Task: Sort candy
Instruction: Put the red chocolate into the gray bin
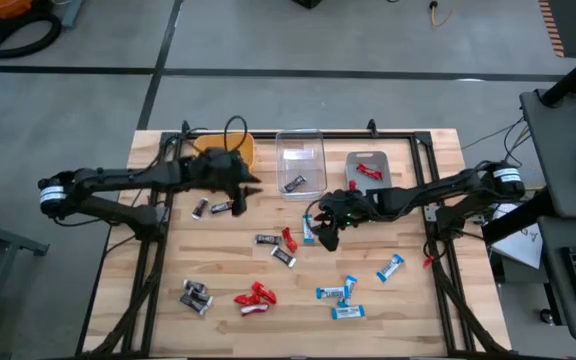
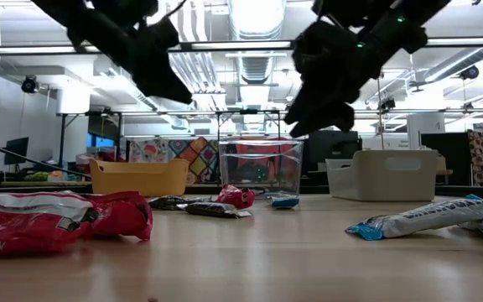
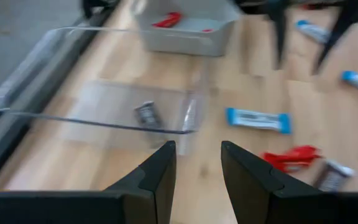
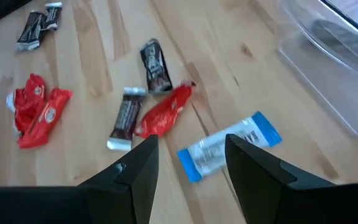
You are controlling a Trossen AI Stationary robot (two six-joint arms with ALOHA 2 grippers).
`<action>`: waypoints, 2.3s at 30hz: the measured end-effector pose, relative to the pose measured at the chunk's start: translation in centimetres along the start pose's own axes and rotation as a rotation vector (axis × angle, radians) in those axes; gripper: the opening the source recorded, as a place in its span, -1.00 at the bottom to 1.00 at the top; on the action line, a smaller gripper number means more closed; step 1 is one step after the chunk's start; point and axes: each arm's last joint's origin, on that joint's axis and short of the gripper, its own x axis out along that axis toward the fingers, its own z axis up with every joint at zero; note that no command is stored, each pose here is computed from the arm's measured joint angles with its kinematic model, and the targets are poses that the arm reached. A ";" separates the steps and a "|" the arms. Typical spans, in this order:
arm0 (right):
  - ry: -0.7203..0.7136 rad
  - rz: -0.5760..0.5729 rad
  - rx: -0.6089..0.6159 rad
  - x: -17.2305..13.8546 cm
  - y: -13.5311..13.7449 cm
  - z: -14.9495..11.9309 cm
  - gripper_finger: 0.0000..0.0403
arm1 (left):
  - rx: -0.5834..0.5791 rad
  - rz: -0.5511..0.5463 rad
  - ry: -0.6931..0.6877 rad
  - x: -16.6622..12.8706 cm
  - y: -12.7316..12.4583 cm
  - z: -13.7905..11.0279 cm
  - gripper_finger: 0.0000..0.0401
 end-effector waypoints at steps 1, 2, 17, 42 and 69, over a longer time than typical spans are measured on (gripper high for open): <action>0.006 -0.006 -0.005 0.4 0.2 0.2 -0.14 | -0.003 -0.017 -0.005 -0.1 -0.6 -0.1 -0.45; 0.021 -0.012 -0.009 0.9 0.5 0.4 -0.14 | -0.009 -0.031 -0.010 -0.2 -1.1 -0.3 -0.45; 0.256 -0.126 -0.013 8.6 3.9 2.4 -0.14 | -0.093 -0.084 -0.087 -2.4 -5.1 -4.2 -0.45; 0.267 -0.262 0.020 12.9 3.6 0.9 -0.16 | -0.094 -0.097 -0.123 -2.9 -5.3 -4.2 -0.45; 0.256 -0.271 -0.138 1.3 4.1 5.9 -0.78 | -0.059 -0.165 -0.050 -1.2 -6.3 -4.8 -0.45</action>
